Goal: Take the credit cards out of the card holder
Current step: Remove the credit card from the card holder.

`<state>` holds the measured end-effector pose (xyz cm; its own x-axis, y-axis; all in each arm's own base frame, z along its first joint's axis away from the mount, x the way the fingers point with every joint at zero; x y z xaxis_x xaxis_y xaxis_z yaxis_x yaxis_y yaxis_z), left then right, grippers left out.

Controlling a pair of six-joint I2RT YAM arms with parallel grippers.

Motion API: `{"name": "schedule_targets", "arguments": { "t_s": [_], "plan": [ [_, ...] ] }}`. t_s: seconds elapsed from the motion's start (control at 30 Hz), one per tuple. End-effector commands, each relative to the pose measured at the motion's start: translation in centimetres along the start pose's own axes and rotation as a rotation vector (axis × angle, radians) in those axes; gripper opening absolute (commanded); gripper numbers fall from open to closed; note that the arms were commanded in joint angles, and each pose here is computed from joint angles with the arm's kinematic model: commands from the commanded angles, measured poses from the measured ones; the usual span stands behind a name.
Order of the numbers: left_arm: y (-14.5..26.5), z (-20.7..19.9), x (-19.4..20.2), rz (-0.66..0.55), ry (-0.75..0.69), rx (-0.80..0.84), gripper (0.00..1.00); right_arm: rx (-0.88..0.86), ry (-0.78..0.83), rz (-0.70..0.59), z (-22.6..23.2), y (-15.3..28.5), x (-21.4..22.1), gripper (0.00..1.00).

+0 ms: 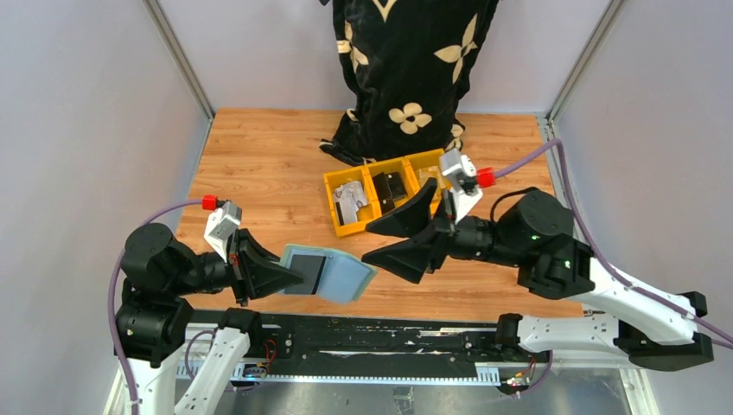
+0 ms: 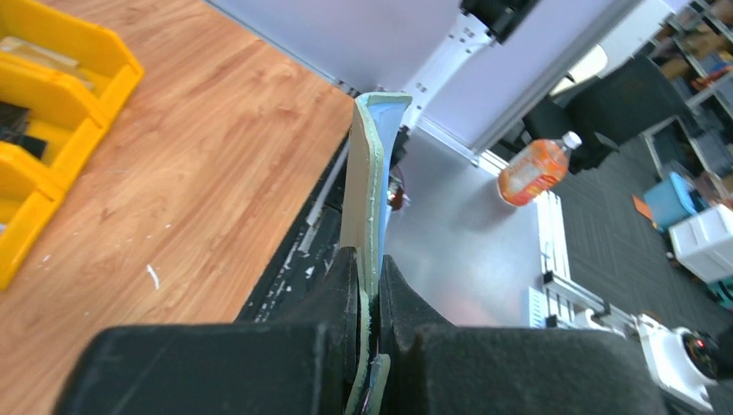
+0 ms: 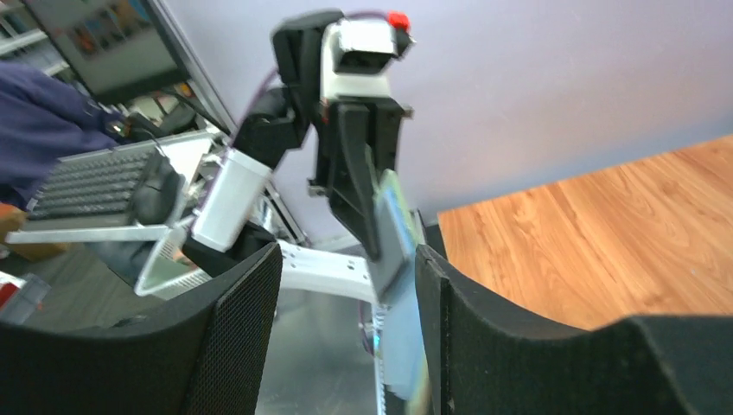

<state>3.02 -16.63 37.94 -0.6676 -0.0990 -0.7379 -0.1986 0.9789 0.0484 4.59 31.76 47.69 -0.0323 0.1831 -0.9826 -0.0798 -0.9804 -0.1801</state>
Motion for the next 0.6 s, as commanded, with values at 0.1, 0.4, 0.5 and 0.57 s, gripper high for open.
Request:
{"name": "schedule_targets", "arguments": {
  "t_s": [0.1,0.4,0.5,0.57],
  "plan": [
    [-0.2,3.3,-2.0,-0.104,0.003,-0.16,0.0,-0.078,-0.143,0.031,0.9,-2.7,2.7,0.61],
    [-0.2,3.0,-2.3,-0.112,0.01,-0.155,0.0,-0.096,-0.235,0.147,0.7,-5.0,9.0,0.59],
    [-0.3,2.2,-2.1,-0.093,0.018,-0.109,0.0,-0.07,-0.234,0.158,0.3,-4.9,9.7,0.58],
    [-0.4,1.7,-1.9,-0.077,0.029,-0.076,0.0,-0.045,-0.229,0.163,-0.2,-4.8,10.0,0.58]
  ]
}}
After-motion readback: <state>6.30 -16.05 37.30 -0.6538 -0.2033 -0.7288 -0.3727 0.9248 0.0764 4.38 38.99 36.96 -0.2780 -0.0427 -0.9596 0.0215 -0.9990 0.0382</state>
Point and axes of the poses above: each gripper's point midway between its finger pads, its own y axis back along the fingers, its own z axis along the line the jaws close on, x = y × z, the point moved 1 cm from there along y, back along the fingers, and after that the axes turned 15 degrees about y, right-handed, at the moved point
